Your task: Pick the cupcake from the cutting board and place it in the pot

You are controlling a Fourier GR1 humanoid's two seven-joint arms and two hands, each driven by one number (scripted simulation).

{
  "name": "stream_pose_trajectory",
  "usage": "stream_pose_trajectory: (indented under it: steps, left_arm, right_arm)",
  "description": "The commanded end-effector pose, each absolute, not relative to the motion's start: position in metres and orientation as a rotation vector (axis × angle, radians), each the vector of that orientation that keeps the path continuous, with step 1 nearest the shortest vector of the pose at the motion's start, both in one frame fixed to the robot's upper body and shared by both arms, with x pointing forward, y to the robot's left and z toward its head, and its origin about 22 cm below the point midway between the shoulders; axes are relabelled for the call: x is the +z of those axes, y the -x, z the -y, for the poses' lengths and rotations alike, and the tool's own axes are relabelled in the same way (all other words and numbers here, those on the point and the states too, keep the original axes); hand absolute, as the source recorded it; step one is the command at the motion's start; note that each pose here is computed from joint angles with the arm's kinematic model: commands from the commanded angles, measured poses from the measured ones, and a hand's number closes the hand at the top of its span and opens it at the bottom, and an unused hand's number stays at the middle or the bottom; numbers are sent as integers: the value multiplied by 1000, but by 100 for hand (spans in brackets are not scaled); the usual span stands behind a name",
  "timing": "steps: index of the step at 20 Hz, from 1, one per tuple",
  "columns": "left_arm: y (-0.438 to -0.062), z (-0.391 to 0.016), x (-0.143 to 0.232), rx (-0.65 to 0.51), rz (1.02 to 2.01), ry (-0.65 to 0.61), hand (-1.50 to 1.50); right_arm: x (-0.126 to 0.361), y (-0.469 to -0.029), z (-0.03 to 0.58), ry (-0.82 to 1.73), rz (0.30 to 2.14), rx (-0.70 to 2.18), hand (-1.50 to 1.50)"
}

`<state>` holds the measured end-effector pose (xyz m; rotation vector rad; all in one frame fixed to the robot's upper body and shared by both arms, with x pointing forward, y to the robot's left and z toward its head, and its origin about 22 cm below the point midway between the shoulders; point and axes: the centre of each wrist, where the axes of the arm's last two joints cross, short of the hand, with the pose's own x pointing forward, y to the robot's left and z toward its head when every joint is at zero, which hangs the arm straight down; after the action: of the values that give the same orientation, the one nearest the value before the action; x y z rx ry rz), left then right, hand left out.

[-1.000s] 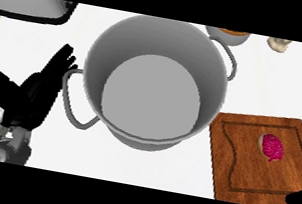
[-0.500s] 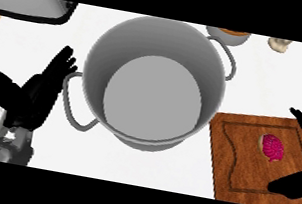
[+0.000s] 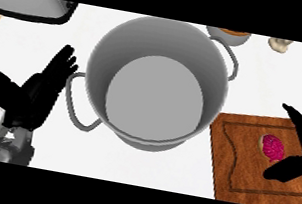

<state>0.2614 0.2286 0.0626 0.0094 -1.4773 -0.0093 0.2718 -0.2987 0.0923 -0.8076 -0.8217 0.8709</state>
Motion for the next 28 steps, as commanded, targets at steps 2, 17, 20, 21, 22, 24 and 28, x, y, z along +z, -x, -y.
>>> stream_pose_trajectory:
  steps: [2,17,20,21,22,24,28]
  left_arm:
    - [-272,-235,65,-3,1477,-14,0]
    - [-273,-232,61,-10,1480,-16,0]
    - [-266,-232,64,5,1471,-34,0]
    - [-275,-235,58,5,1466,-12,0]
    - [-249,-232,63,-8,1475,-24,0]
    - [-250,-223,61,-9,1480,12,0]
    - [-258,-228,54,-20,1469,0,0]
  right_arm:
    - [65,-282,284,803,759,920,-150]
    - [29,-297,294,792,675,938,-150]
    - [48,-283,303,750,849,975,150]
    - [32,-300,292,778,873,969,150]
    - [40,-291,295,795,877,976,150]
    - [28,-281,321,803,872,987,150]
    - [44,-294,286,796,874,996,150]
